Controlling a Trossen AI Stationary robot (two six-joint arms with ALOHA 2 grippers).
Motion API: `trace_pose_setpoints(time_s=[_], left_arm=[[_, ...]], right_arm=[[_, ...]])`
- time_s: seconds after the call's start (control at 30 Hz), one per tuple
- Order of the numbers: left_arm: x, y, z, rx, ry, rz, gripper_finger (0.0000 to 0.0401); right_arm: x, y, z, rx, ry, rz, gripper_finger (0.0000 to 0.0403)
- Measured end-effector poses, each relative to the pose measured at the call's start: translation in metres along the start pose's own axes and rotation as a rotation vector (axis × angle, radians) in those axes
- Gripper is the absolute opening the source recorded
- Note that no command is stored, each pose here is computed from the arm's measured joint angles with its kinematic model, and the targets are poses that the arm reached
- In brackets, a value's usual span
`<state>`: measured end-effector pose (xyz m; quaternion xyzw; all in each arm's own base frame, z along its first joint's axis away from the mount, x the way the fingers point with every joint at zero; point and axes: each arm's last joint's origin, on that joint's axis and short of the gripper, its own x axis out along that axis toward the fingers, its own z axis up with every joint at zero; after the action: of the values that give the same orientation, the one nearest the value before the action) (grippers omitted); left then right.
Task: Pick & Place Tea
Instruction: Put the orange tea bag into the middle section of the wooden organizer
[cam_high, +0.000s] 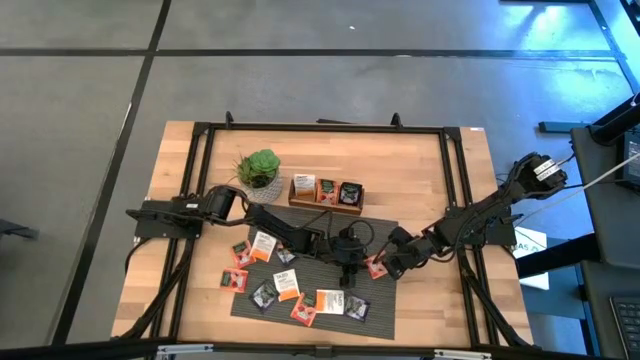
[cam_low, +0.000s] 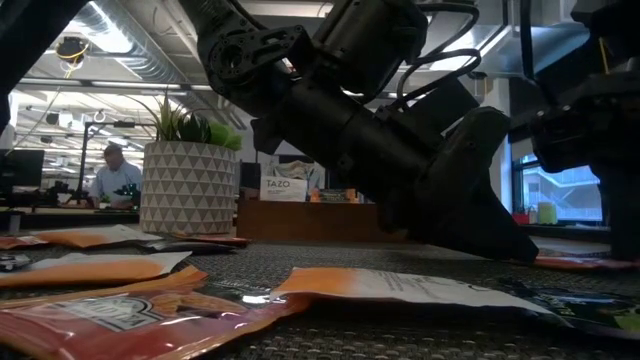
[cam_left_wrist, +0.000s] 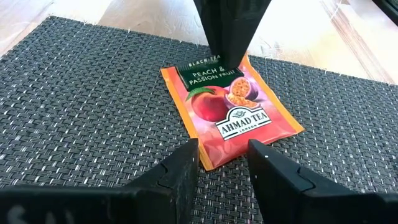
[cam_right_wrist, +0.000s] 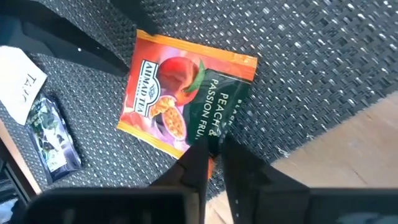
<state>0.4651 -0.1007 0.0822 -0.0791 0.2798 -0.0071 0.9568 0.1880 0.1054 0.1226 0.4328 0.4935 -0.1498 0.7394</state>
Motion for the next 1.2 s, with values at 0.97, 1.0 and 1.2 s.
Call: trace_pose_setpoints(time_s=[0.97, 1.0, 1.2], left_arm=[[-0.134, -0.029, 0.05, 0.081, -0.075, -0.015, 0.0136], [-0.142, -0.029, 0.046, 0.064, -0.079, -0.004, 0.0136], [-0.188, -0.042, 0.039, -0.011, -0.141, -0.088, 0.0136]], right_arm=[[-0.076, 0.071, 0.045, -0.506, -0.307, -0.082, 0.0002], [-0.081, 0.074, 0.052, -0.538, -0.313, -0.112, 0.0002], [-0.108, 0.092, 0.104, -0.698, -0.378, -0.2, 0.0002]])
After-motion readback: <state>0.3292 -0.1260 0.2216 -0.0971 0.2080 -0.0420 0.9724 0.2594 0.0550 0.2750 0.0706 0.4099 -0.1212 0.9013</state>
